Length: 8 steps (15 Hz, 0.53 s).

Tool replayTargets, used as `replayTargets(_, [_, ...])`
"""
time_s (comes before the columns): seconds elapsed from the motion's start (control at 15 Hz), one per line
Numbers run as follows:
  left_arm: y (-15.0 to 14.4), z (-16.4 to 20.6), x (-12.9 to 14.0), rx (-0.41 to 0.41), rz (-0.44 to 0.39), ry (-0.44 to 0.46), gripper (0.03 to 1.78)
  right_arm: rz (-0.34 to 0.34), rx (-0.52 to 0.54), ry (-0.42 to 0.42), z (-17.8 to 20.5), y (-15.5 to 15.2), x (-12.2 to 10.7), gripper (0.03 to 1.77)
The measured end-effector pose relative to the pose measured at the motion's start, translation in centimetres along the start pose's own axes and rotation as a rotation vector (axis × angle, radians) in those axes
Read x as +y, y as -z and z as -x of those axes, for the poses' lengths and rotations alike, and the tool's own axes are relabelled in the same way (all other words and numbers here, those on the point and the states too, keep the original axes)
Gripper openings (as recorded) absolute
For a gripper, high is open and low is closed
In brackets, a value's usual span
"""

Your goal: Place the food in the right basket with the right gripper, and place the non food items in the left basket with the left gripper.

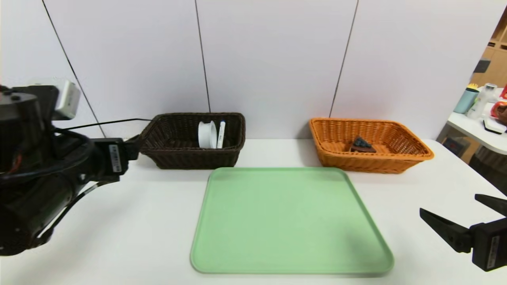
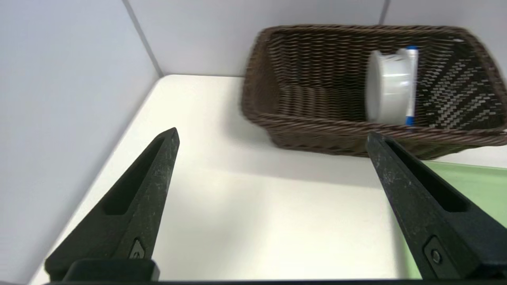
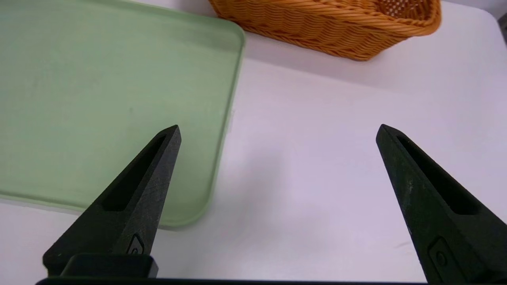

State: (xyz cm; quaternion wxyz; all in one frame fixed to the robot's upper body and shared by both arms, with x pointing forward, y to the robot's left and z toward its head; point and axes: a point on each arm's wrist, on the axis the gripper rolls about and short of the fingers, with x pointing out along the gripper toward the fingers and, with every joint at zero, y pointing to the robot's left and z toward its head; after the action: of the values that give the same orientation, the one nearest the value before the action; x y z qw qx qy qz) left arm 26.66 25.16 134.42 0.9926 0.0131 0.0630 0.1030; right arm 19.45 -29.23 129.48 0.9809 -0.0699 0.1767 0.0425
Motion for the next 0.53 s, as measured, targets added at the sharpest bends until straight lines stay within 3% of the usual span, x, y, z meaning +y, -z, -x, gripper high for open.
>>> replayTargets(0.33, [1.1,3.5,6.6,-0.065,0.024,-0.196,1.68,-0.034,-0.038,0.139,1.8,1.4,-2.2,1.70])
replayTargets(0.53, [2.6,6.0,9.2,-0.104,0.040,-0.268,1.69,-0.036,-0.064,0.230,3.0,2.7,-3.1,1.70])
